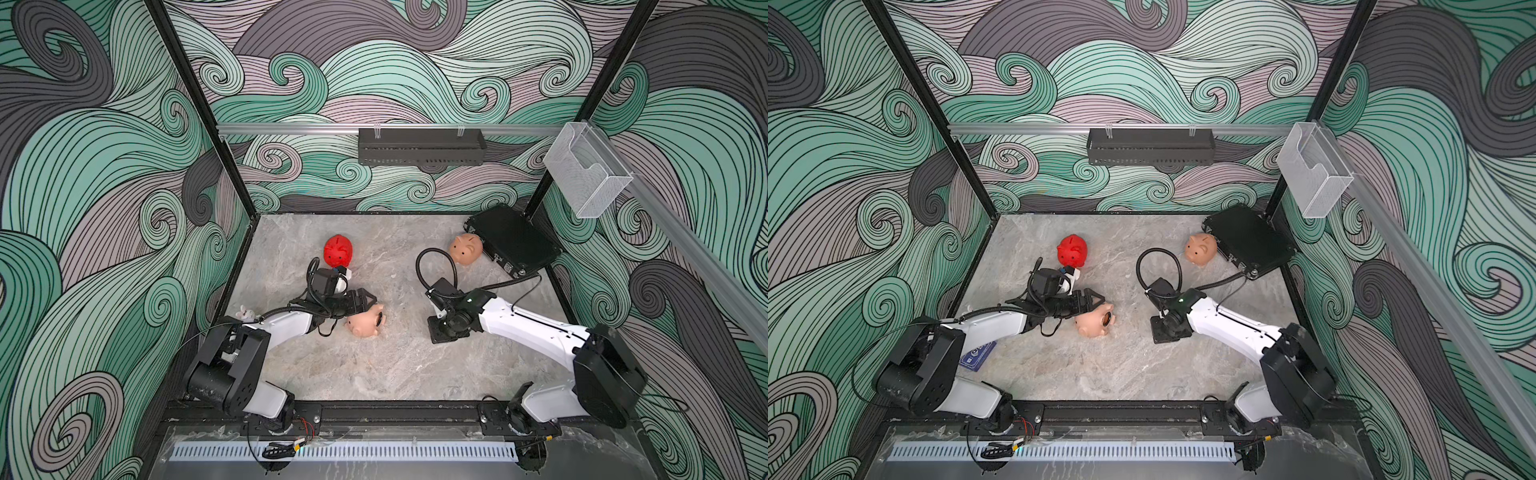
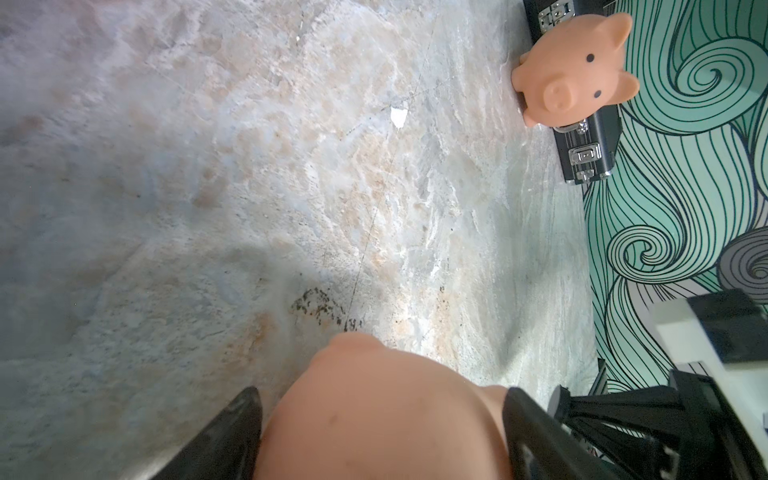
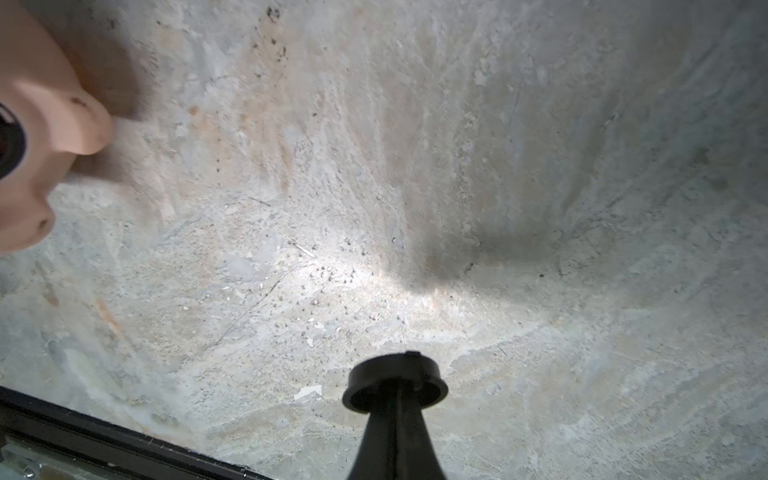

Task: Open piggy banks
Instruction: Place the lid at the center of the board, then adjust the piggy bank at the center of the board.

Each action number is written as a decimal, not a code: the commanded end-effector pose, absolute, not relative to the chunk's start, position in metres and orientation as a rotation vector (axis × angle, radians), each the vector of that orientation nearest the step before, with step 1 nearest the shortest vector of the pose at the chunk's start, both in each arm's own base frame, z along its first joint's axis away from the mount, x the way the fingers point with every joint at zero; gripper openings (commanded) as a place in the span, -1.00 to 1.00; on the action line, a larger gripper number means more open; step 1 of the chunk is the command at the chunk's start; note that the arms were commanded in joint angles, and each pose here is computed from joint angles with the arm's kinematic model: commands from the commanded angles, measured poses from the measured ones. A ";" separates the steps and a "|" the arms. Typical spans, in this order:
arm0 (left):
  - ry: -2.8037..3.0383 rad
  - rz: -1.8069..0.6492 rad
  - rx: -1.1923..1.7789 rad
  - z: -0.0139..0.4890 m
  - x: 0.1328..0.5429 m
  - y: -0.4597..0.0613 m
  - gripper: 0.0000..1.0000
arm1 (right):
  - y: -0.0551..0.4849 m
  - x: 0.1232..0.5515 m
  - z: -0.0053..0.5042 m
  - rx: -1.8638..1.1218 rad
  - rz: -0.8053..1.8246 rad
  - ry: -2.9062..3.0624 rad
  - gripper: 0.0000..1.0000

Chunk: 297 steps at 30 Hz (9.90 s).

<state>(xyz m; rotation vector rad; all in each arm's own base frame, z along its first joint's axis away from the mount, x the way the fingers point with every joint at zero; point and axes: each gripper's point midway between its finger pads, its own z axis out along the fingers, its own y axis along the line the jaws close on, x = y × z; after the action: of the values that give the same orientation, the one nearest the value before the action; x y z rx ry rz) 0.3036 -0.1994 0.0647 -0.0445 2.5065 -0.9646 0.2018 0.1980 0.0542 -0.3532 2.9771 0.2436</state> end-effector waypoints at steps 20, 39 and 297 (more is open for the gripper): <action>2.712 -0.878 -0.122 0.030 0.263 -0.186 0.73 | 0.199 0.209 0.040 -0.393 0.117 3.013 -0.37; 2.678 -0.867 -0.147 0.039 0.271 -0.186 0.74 | 0.197 0.250 0.151 -0.208 0.474 2.371 0.63; 2.334 -1.409 -0.209 0.076 0.215 -0.216 0.97 | 0.298 0.211 -0.005 0.309 1.215 2.700 0.76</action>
<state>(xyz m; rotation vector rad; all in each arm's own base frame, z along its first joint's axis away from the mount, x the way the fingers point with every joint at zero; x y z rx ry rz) 0.2075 -0.2154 0.0683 -0.2111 2.3765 -1.4035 0.2322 0.3394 0.0667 0.1611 2.4294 1.4996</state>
